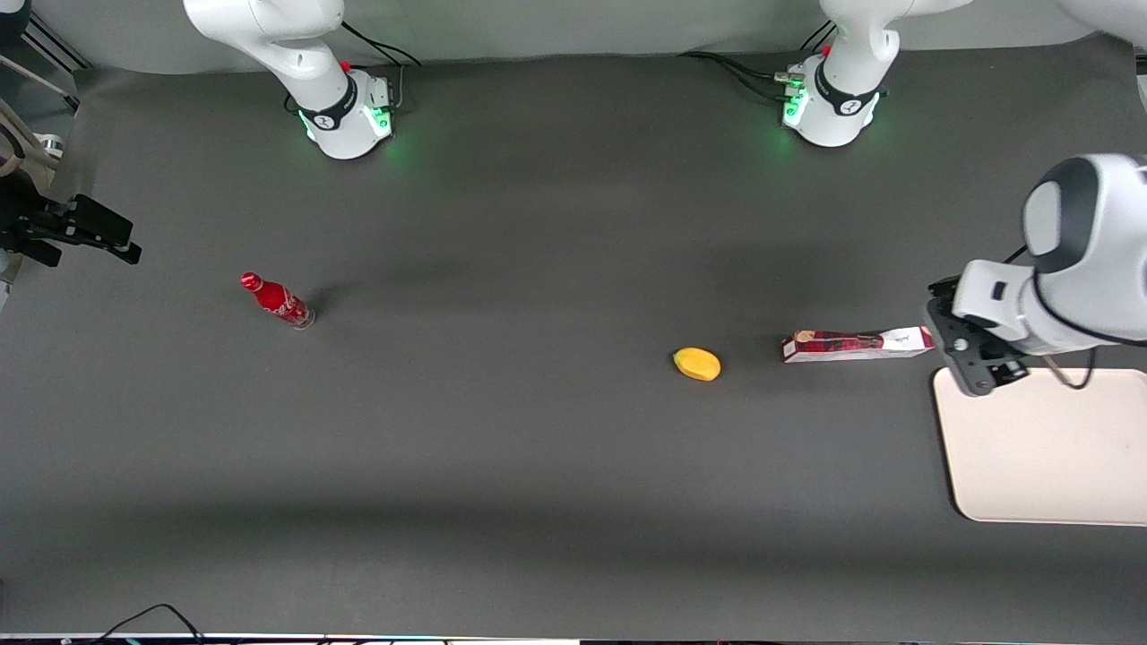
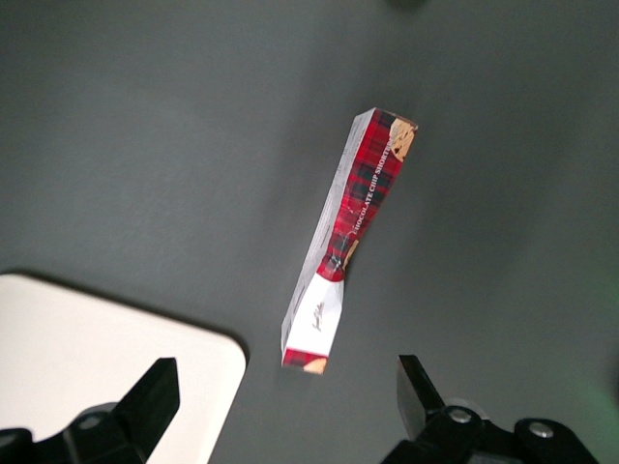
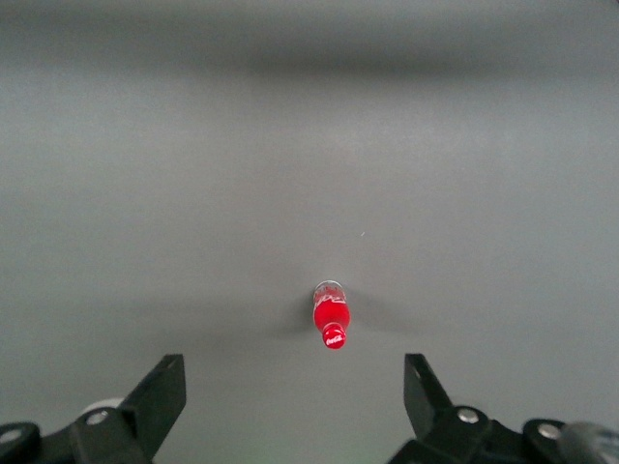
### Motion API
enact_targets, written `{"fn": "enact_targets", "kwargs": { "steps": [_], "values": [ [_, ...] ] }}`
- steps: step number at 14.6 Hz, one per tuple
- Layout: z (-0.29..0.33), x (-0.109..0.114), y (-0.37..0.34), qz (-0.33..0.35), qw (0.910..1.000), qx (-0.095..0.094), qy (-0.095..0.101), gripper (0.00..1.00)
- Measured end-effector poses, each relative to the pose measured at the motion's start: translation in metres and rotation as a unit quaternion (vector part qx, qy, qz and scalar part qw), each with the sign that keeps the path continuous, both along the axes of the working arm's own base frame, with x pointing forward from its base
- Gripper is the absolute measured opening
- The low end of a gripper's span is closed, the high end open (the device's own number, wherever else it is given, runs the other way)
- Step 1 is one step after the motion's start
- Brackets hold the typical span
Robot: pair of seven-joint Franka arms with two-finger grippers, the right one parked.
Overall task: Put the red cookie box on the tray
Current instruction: 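Lower the left gripper and grasp the cookie box at its end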
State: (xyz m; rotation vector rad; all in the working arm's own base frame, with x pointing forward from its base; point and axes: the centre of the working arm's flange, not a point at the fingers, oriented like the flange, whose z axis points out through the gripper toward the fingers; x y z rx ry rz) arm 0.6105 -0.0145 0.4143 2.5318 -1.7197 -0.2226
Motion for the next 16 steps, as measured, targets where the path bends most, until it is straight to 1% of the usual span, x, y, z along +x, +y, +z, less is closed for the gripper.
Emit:
{"fn": "enact_targets", "kwargs": {
  "steps": [2,6,10,13,16],
  "values": [
    [-0.034,-0.008,-0.002,-0.020,0.9997,-0.006,-0.008,1.00],
    [-0.094,-0.030,-0.006,-0.045,0.9987,-0.016,-0.018,1.00],
    [-0.145,-0.047,-0.022,-0.070,0.9964,-0.027,-0.041,1.00],
    [-0.180,-0.061,-0.025,-0.078,0.9955,-0.032,-0.041,1.00],
    [-0.193,-0.065,-0.025,-0.093,0.9941,-0.036,-0.042,0.99]
  ]
}}
